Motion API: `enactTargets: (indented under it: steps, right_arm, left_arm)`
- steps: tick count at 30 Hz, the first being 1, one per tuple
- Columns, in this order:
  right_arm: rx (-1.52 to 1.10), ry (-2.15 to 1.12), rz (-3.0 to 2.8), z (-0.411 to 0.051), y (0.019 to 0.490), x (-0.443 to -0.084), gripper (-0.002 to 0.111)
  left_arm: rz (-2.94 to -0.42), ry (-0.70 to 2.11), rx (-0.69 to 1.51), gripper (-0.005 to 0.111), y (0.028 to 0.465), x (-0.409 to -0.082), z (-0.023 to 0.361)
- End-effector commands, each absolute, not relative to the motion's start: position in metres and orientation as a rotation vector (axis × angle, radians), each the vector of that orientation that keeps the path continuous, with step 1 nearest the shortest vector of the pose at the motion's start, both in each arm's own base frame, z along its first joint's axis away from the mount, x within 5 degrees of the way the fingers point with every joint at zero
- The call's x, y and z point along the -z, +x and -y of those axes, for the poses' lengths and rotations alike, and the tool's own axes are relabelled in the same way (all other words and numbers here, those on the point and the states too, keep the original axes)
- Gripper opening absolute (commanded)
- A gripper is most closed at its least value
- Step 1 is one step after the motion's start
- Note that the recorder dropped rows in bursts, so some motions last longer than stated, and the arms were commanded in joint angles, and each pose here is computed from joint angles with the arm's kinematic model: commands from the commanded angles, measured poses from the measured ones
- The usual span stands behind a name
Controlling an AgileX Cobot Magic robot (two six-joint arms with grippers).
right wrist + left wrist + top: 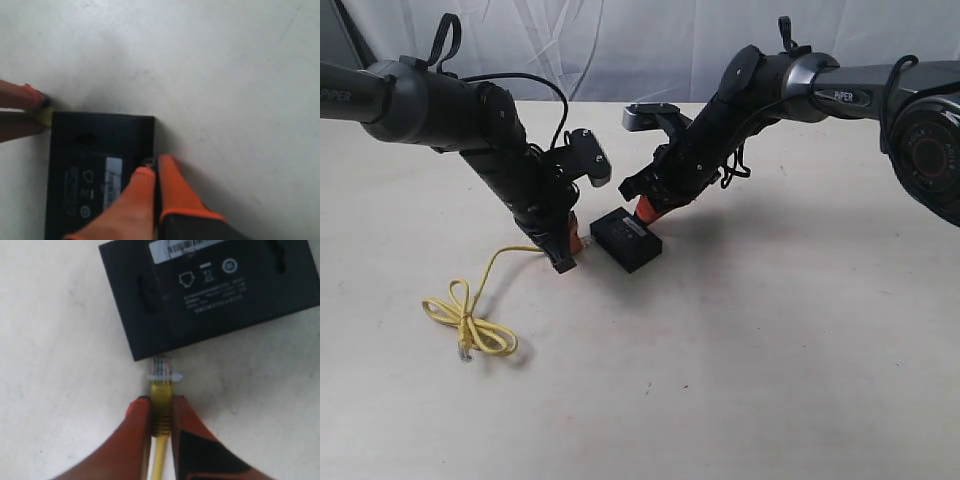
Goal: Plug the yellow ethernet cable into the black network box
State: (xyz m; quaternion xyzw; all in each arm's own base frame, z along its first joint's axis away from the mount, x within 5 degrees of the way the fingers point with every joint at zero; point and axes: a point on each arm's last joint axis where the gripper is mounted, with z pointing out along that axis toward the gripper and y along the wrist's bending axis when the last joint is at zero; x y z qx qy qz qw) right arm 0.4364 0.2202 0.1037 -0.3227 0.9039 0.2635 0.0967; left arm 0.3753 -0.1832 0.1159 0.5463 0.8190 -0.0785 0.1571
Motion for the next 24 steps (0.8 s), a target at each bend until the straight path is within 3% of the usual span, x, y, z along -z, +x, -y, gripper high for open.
enactTargets:
  steps: [1,12,24]
  right_arm:
    - [-0.775,-0.975,-2.665,-0.2199,0.4370,-0.1054,-0.001]
    - [-0.779,-1.060,-2.723,-0.2148,0.4304,-0.1038,-0.001]
    - [-0.762,-1.044,-2.708,-0.2149,0.4327,-0.1037,-0.001]
  left_arm:
    - [-2.449,1.504,0.264,0.000,0.3708,-0.1117,0.1830]
    - [-2.541,1.328,0.325,0.000,0.3709,-0.1125,0.1855]
    - [-2.475,1.430,0.318,0.000,0.3705,-0.1126,0.1860]
